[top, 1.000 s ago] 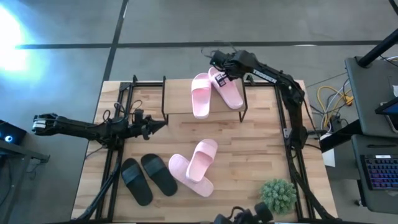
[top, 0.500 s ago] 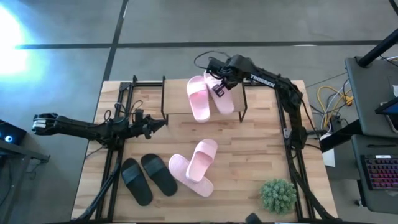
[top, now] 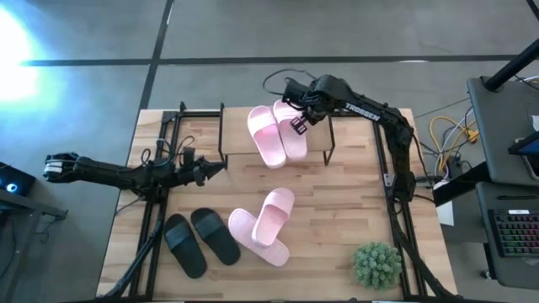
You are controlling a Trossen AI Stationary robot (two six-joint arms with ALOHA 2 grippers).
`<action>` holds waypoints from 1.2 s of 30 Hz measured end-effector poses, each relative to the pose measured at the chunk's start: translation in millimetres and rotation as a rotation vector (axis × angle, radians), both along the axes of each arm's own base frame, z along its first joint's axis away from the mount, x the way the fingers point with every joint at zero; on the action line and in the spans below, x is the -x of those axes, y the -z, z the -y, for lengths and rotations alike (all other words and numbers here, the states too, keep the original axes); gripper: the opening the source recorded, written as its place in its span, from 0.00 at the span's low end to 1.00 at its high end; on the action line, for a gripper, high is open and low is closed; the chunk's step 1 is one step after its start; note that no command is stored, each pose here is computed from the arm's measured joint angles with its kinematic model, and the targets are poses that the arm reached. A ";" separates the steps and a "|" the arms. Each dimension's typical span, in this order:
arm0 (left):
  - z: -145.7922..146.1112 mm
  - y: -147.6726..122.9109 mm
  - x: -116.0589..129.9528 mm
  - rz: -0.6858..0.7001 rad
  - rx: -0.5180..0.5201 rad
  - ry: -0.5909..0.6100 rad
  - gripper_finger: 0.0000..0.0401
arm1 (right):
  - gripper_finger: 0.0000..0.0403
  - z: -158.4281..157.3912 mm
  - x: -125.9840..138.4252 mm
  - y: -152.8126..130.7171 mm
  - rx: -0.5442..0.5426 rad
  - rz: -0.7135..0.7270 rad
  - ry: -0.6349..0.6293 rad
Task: Pick and place slides into the shelf
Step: Adjust the pink slides on the shelf
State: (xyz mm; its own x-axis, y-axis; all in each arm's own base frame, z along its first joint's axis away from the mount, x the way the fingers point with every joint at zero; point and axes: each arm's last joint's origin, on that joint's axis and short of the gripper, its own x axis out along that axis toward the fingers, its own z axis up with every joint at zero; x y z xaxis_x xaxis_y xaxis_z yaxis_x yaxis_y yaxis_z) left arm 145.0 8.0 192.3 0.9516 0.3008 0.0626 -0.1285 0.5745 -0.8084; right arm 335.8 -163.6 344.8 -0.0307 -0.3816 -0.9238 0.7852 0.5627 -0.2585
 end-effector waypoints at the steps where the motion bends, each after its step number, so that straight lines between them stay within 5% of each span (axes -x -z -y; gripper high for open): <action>1: 0.0 -1.6 -1.4 0.000 0.005 0.000 0.00 | 0.03 -0.5 2.8 -3.8 0.006 0.009 0.003; 7: 1.3 -38.9 -15.5 0.003 -0.267 0.025 0.00 | 0.03 -4.8 18.4 -25.3 0.076 0.048 0.026; 13: 0.8 -124.1 -22.2 0.052 -0.721 -0.092 0.00 | 0.03 -6.7 24.6 -33.1 0.087 0.070 0.029; 15: -0.4 -145.8 -28.1 -0.093 -0.822 -0.113 0.00 | 0.03 -7.0 24.9 -33.5 0.087 0.071 0.029; 20: -6.0 -142.0 -54.9 -0.792 -1.036 0.019 0.00 | 0.03 -6.7 24.7 -30.7 0.081 0.051 0.008; 25: -11.0 -123.5 -96.8 -0.980 -1.008 0.085 0.00 | 0.03 -6.2 24.5 -26.1 0.072 0.011 -0.044; 31: -36.7 -110.2 -128.2 -1.188 -0.790 0.058 0.00 | 0.03 -5.6 24.4 -12.3 0.039 -0.077 -0.133; 36: -52.9 -127.5 -134.2 -1.095 -0.663 0.025 0.00 | 0.03 -3.9 25.2 1.2 0.006 -0.152 -0.205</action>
